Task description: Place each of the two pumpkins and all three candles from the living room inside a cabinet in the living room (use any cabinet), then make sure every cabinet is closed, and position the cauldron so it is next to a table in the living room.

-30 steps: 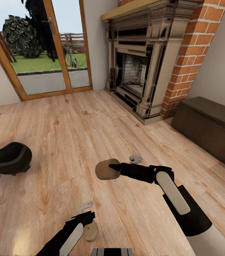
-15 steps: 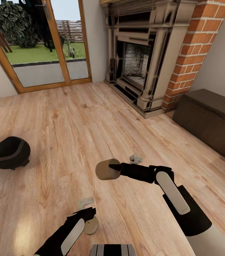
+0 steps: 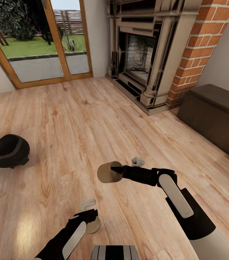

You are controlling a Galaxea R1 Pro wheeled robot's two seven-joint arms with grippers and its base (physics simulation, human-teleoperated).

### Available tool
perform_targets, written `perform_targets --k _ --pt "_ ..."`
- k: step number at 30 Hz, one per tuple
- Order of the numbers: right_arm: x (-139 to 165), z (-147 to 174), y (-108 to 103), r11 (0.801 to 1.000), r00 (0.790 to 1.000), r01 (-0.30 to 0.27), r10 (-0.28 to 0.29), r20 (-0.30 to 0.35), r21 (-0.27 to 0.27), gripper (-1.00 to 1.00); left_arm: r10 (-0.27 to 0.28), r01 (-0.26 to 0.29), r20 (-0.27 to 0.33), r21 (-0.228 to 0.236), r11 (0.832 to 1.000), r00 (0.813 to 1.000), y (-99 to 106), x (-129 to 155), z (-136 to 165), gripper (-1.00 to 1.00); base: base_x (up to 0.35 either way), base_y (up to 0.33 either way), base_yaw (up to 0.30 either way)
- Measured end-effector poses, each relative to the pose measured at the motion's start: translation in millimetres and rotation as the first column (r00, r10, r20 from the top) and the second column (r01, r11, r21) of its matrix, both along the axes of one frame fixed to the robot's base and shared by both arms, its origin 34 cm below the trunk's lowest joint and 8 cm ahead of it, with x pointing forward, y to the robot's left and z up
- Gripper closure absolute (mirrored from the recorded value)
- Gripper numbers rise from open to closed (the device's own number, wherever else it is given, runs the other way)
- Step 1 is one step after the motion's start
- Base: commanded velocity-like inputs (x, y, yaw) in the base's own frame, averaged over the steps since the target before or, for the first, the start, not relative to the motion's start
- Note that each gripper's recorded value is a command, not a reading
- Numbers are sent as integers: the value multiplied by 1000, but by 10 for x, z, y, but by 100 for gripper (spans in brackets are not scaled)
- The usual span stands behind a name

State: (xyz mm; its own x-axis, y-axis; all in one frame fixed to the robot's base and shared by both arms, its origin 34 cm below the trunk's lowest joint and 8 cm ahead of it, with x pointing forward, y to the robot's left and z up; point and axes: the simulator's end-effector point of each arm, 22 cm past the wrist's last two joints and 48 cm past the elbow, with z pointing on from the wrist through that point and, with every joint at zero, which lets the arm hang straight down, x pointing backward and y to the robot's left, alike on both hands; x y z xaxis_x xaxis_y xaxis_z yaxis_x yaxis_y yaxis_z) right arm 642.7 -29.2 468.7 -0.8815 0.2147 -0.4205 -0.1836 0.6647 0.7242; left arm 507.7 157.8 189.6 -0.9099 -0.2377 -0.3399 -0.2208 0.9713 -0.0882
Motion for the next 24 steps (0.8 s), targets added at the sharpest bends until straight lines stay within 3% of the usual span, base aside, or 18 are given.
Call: perform_targets --k 24 --pt "-44 -462 -1 1000 997 1 -1 -80 1 100 -2 2 -78 1 1000 997 -19 -259 -339 -100 0 0 0"
